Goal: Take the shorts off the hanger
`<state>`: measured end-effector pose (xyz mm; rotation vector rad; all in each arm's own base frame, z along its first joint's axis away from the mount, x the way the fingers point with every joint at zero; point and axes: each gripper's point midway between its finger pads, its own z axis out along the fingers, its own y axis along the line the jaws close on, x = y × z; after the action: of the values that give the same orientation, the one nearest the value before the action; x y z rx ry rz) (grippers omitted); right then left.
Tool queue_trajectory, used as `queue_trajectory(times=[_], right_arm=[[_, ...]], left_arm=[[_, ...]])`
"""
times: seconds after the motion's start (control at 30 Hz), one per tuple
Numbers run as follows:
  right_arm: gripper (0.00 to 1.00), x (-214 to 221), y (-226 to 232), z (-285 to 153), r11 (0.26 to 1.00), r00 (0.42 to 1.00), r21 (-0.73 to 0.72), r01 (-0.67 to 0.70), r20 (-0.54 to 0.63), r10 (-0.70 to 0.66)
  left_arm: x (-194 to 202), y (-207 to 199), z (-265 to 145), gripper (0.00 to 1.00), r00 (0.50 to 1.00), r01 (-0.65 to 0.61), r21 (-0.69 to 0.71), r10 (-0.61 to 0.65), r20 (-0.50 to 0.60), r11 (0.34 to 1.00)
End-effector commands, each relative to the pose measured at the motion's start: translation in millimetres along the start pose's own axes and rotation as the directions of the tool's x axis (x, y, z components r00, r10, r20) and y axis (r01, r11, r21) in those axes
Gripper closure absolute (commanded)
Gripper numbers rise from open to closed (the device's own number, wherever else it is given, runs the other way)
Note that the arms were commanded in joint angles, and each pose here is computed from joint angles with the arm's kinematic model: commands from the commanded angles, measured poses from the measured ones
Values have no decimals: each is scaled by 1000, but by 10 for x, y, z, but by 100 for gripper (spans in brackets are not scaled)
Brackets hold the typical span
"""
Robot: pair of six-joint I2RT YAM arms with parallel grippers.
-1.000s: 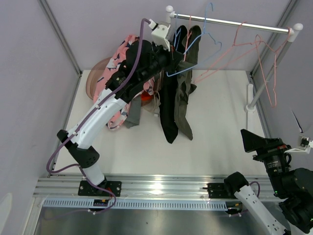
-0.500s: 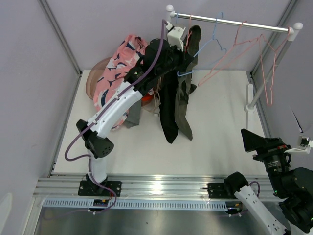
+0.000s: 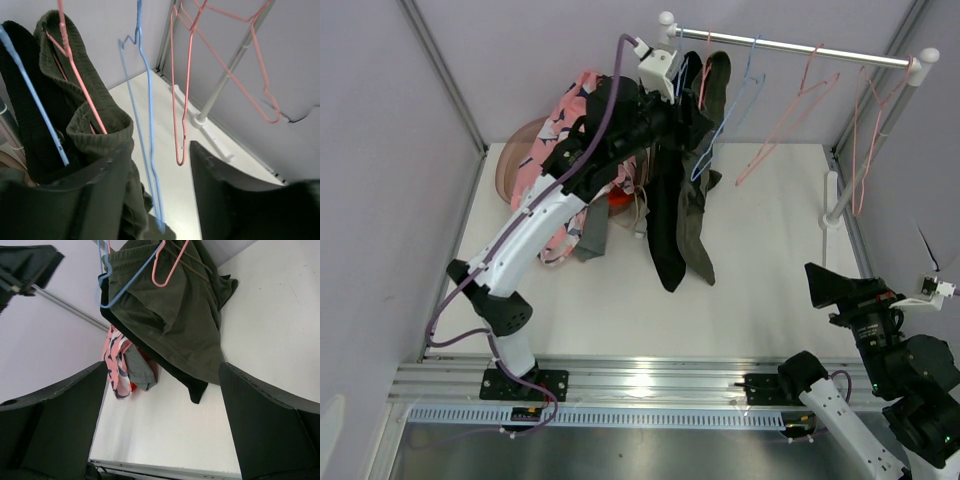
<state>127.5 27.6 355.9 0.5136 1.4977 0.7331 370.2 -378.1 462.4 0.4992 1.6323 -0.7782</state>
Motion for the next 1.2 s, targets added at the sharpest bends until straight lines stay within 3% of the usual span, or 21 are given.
queue_trajectory(times=[0.0, 0.1, 0.27, 0.33, 0.37, 0.43, 0.47, 0.53, 0.57, 0.6, 0.67, 0.7, 0.73, 0.93, 1.17], right_arm=[[1, -33, 83, 23, 999, 1000, -40, -24, 18, 25], [1, -15, 94, 44, 999, 1000, -44, -26, 14, 26], [1, -52, 320, 183, 995, 1000, -100, -6, 10, 7], [1, -132, 587, 295, 985, 1000, -172, 18, 16, -16], [0, -56, 672, 504, 987, 999, -157, 45, -21, -49], [1, -258, 1046, 635, 970, 997, -228, 79, 4, -80], [1, -276, 1170, 747, 965, 995, -241, 100, -4, -103], [1, -367, 1551, 1080, 948, 987, -280, 153, -9, -161], [1, -398, 1677, 1208, 941, 984, -293, 170, -3, -179], [1, -421, 1866, 1447, 934, 979, -301, 192, -8, -204], [1, -442, 2042, 1687, 916, 968, -319, 242, 11, -251], [1, -262, 2045, 1985, 917, 959, -302, 260, -28, -281], [0, -370, 2191, 2046, 909, 961, -322, 263, 1, -278], [1, -22, 2173, 2927, 919, 954, -294, 262, -65, -293], [1, 37, 2138, 3435, 924, 957, -281, 260, -53, -285]], left_arm=[[-461, -21, -376, 32, 994, -23, -8, 24, 111, 1000], [-505, 99, -385, 25, 994, -18, -31, 21, 111, 999], [-530, 226, -420, 26, 995, 6, -55, -1, 103, 998], [-369, 278, -419, 27, 997, 6, -71, -1, 74, 997], [-498, 262, -597, 26, 994, 6, -82, 3, 112, 997], [-192, 385, -622, 25, 999, 2, -127, 5, 54, 992], [-350, 400, -843, 24, 994, 5, -158, 12, 106, 987], [-40, 513, -924, 23, 998, 2, -200, 9, 55, 980], [-181, 486, -1152, 22, 994, 11, -203, 12, 111, 979], [198, 569, -1134, 21, 999, 15, -220, -6, 44, 975], [102, 503, -1390, 20, 994, 37, -199, -16, 109, 979], [405, 569, -1388, 20, 998, 42, -215, -31, 55, 976], [433, 560, -1443, 20, 998, 48, -211, -36, 59, 976], [870, 459, -1731, 21, 996, 92, -147, -91, 9, 985], [1099, 461, -1937, 21, 997, 73, -141, -78, -27, 987]])
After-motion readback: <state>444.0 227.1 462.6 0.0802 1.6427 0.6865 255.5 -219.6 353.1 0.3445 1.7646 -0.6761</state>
